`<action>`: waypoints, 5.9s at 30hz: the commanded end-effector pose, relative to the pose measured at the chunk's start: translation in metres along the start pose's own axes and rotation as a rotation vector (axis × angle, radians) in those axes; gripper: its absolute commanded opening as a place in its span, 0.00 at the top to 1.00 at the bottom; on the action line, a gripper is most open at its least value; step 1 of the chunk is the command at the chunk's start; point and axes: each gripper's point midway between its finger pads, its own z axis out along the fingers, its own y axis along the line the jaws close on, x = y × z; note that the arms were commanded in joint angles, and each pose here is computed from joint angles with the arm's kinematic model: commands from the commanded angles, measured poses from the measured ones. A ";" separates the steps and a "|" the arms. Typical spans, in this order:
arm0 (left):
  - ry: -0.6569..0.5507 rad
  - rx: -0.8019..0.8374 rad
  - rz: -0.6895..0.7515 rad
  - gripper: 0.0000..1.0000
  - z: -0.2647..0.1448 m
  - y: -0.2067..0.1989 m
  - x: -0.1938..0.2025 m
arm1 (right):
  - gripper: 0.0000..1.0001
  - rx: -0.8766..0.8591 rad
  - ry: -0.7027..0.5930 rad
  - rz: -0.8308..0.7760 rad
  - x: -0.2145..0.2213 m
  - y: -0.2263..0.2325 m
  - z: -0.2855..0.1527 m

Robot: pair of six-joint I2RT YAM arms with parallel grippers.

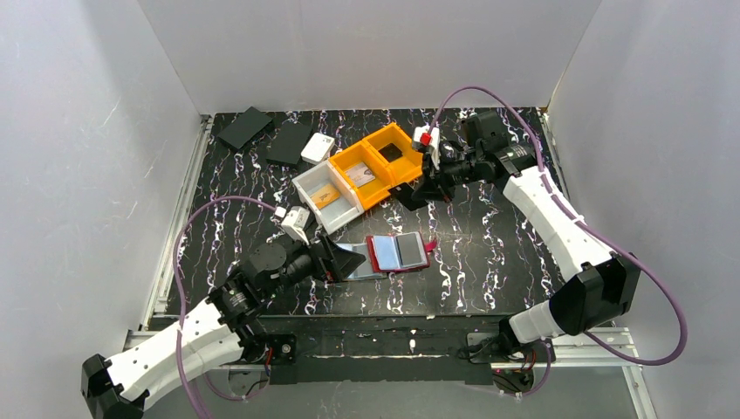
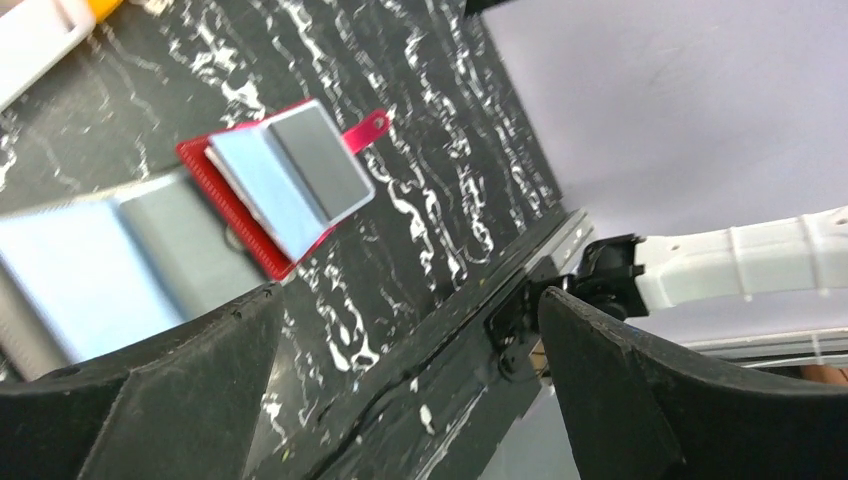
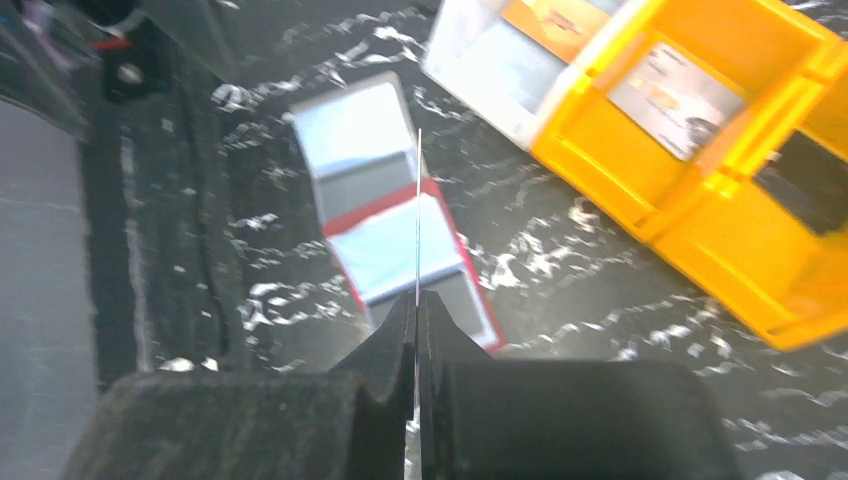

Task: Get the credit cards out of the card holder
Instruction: Place the credit card in the storage box.

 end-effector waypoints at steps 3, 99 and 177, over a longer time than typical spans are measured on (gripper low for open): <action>0.088 -0.122 0.014 0.02 -0.021 0.011 0.004 | 0.99 0.171 0.155 -0.221 0.005 -0.040 -0.020; 0.059 -0.142 -0.052 0.01 -0.018 -0.004 -0.019 | 0.99 0.214 0.759 -0.872 0.027 -0.178 0.024; 0.208 -0.400 -0.210 0.01 0.019 0.062 -0.055 | 0.77 0.178 0.757 -0.935 0.095 -0.300 0.130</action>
